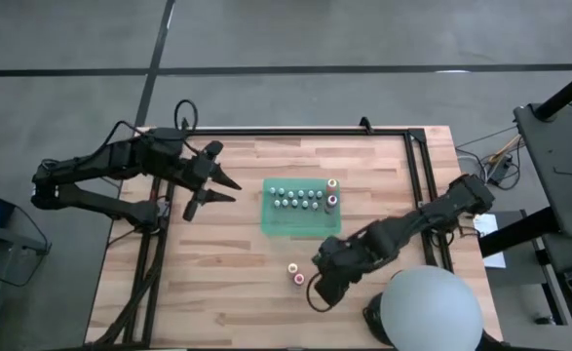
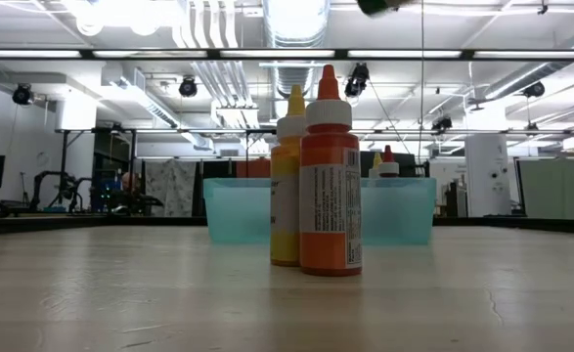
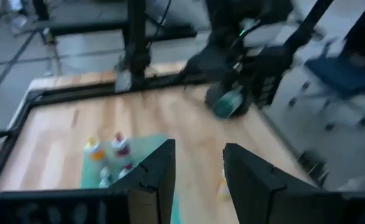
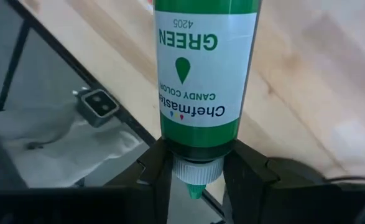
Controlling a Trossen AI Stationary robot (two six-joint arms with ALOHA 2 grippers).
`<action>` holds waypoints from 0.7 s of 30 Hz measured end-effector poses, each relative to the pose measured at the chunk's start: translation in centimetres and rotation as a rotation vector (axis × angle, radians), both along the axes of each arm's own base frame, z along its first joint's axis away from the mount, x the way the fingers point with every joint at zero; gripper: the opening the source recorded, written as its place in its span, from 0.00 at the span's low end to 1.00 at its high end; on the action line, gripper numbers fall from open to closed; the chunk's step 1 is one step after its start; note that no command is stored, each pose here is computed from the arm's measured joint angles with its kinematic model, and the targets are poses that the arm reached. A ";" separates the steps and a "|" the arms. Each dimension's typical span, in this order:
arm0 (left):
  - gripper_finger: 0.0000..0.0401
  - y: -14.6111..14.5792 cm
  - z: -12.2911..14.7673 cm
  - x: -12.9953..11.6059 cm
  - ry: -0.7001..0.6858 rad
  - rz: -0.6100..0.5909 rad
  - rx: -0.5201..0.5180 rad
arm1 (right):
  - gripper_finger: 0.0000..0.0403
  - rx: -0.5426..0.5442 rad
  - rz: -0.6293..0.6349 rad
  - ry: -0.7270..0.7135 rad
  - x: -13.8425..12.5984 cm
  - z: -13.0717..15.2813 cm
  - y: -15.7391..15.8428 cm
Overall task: Pick & Place food coloring
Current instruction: Put the big green food coloring bottle into the green container
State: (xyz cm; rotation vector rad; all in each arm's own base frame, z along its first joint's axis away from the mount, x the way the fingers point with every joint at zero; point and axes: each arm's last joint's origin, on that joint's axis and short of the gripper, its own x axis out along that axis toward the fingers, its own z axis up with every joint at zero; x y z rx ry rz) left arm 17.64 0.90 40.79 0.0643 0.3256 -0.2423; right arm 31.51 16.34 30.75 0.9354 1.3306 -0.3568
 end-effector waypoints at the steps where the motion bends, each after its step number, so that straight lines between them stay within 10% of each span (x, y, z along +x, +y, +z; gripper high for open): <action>1: 0.27 -0.1 0.3 0.0 -0.019 -0.013 -0.023 | 0.26 -0.004 0.012 -0.025 0.1 0.7 -0.3; 21: 0.43 -0.2 1.7 3.1 0.018 -0.128 -0.223 | 0.27 -0.165 0.171 -0.278 2.2 6.8 -7.1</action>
